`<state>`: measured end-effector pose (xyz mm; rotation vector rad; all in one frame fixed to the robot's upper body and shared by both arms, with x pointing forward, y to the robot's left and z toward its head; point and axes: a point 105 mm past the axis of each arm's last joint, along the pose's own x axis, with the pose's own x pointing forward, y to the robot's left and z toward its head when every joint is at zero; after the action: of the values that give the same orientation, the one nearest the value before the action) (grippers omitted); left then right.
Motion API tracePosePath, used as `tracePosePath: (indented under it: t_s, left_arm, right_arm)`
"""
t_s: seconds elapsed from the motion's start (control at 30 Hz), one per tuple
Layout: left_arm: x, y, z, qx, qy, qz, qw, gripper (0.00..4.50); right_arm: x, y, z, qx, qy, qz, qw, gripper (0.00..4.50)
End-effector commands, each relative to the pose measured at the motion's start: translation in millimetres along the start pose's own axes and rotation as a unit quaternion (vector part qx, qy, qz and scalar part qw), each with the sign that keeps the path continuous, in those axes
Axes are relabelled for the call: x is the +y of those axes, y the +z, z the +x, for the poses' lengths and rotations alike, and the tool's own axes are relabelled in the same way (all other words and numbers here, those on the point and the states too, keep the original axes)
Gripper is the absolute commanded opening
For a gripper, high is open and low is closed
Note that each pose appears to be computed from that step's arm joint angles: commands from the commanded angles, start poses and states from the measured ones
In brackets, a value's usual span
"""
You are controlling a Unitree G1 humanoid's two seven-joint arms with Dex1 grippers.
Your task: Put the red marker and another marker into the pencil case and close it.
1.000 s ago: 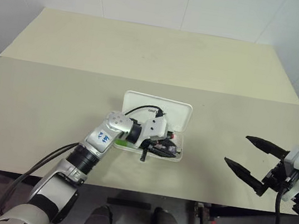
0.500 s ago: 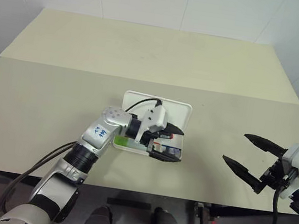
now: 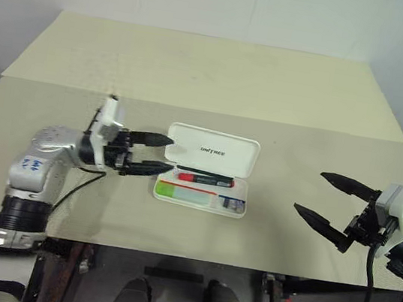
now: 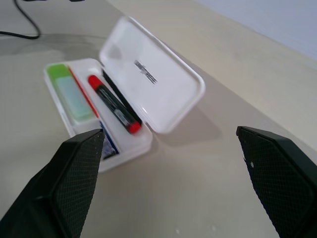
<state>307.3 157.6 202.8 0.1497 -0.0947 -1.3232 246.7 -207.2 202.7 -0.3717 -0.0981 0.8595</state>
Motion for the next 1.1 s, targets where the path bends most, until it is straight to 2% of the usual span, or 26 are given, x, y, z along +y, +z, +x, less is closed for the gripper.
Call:
tracePosePath:
  t_s: [0.03,0.2,0.5,0.7,1.0,1.1]
  left_arm:
    - [17,3,-24,0.000,0.065,0.034,0.997,1.75]
    - [31,-8,-31,0.008,0.124,0.040,0.991,0.03]
    - [61,-22,-21,0.013,0.223,0.034,0.974,0.03]
    - [85,-37,4,0.029,0.256,0.011,0.966,0.03]
    - [82,-33,44,0.016,0.194,0.000,0.981,0.03]
    - [78,-27,47,0.004,0.173,0.004,0.985,0.03]
  right_arm:
    - [0,9,6,-0.010,0.026,-0.013,1.000,4.50]
    - [-2,10,13,-0.014,0.040,-0.016,0.999,4.50]
    - [2,16,16,-0.019,0.063,-0.022,0.998,4.50]
    - [9,16,20,-0.021,0.079,-0.021,0.996,4.50]
    - [10,16,23,-0.024,0.073,-0.021,0.997,4.50]
    - [10,16,23,-0.025,0.068,-0.021,0.997,4.50]
